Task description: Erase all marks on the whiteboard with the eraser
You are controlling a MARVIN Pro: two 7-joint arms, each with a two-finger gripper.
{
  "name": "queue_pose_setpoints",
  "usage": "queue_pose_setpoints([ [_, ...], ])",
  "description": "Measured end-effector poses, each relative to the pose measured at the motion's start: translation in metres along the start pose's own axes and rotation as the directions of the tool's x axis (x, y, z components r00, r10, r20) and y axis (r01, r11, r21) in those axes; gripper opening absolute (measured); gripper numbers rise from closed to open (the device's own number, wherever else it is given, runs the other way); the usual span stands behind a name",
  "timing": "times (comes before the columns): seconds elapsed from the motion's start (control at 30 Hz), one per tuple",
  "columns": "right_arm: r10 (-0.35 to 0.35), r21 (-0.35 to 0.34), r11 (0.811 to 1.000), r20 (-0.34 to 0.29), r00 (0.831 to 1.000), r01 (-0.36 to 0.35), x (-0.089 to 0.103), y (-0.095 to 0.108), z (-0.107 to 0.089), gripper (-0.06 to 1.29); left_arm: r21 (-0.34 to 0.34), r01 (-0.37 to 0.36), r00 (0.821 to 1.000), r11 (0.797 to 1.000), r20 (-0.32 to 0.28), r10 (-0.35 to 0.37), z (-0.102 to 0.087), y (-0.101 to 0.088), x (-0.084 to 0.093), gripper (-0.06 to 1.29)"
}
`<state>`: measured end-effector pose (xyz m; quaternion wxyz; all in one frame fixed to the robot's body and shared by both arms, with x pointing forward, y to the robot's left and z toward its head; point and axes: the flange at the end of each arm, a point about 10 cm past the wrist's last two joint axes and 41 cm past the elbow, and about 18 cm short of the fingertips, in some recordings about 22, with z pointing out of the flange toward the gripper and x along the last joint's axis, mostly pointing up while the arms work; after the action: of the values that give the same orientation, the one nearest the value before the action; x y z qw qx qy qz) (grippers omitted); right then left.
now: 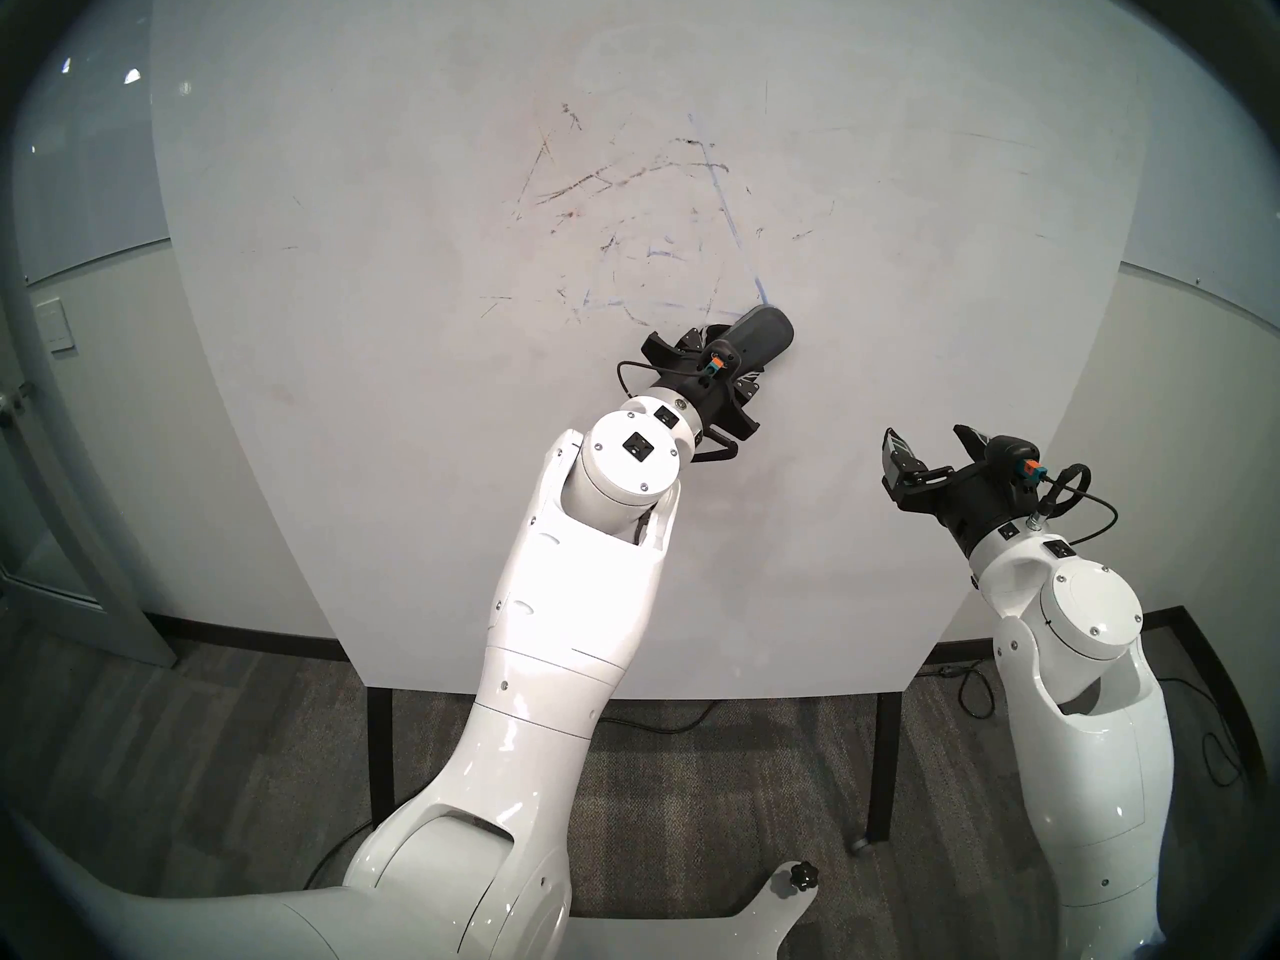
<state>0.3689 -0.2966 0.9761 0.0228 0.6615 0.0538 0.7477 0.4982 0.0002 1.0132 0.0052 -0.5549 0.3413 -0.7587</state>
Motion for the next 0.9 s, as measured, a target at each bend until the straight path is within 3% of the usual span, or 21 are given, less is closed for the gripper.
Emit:
queue_pose_setpoints([
  [0.37,0.0,0.0,1.0,0.0,1.0,0.0,0.0,0.0,0.0,1.23,0.005,-0.024,1.0,1.0,0.006,0.024,0.001,0.001,0.007,0.66],
  [0.9,0.0,0.0,1.0,0.001,1.0,0.0,0.0,0.0,0.0,1.23,0.019,-0.123,0.992,0.992,-0.001,0.123,0.003,0.003,0.018,0.66],
])
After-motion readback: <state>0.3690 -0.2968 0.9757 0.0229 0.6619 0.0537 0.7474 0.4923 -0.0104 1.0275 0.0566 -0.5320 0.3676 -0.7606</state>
